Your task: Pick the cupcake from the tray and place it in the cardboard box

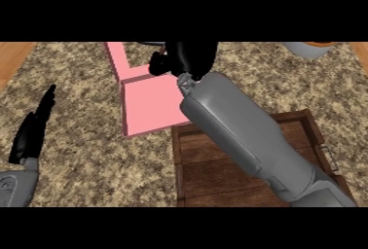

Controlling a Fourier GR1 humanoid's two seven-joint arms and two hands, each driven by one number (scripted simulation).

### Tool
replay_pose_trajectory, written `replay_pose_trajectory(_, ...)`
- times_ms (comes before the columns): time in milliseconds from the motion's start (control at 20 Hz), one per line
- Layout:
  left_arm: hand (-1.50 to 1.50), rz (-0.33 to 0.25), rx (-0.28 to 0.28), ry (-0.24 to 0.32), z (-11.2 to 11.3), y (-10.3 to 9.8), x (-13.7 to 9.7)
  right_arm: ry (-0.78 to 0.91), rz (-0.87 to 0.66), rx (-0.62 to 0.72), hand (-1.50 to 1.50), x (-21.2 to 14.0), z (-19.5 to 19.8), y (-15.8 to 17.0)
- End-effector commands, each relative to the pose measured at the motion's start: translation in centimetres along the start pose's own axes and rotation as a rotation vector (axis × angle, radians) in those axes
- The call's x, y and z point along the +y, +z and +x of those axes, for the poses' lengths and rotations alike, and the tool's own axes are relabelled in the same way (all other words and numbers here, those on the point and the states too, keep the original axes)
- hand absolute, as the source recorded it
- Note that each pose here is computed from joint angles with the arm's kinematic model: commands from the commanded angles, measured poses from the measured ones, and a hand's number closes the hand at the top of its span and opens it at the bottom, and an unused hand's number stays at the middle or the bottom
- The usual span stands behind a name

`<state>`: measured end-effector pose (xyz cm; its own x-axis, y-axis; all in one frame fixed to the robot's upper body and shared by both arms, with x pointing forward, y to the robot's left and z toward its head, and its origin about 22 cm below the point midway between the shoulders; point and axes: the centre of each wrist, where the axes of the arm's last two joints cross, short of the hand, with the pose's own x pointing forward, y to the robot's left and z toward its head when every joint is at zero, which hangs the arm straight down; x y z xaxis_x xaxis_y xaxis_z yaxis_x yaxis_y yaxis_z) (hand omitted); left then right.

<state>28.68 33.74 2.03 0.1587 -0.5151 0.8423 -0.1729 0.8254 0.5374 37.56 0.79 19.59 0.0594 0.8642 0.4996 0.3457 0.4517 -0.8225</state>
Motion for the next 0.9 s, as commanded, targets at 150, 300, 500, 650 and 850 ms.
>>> replay_pose_trajectory(150, 0.0, -0.004, -0.008, -0.004, 0.3, -0.1, -0.1, -0.072, 0.008, 0.229, -1.5, 3.3, -3.2, -2.9)
replay_pose_trajectory(300, 0.0, -0.005, -0.026, 0.0, 1.1, -1.1, -0.6, -0.125, 0.031, 0.268, -1.5, 3.3, -2.8, -3.3)
replay_pose_trajectory(500, 0.0, -0.033, -0.031, -0.017, 0.7, -0.3, -0.9, -0.163, 0.009, 0.251, -1.5, 4.1, -3.4, -3.5)
replay_pose_trajectory(650, 0.0, -0.016, -0.025, -0.006, 0.8, -0.3, -1.2, -0.205, -0.052, 0.179, -1.5, 4.0, -3.3, -4.0)
replay_pose_trajectory(850, 0.0, 0.001, -0.013, -0.012, 0.9, -0.6, 0.1, -0.282, -0.168, 0.092, -1.5, 3.4, -2.2, -4.0)
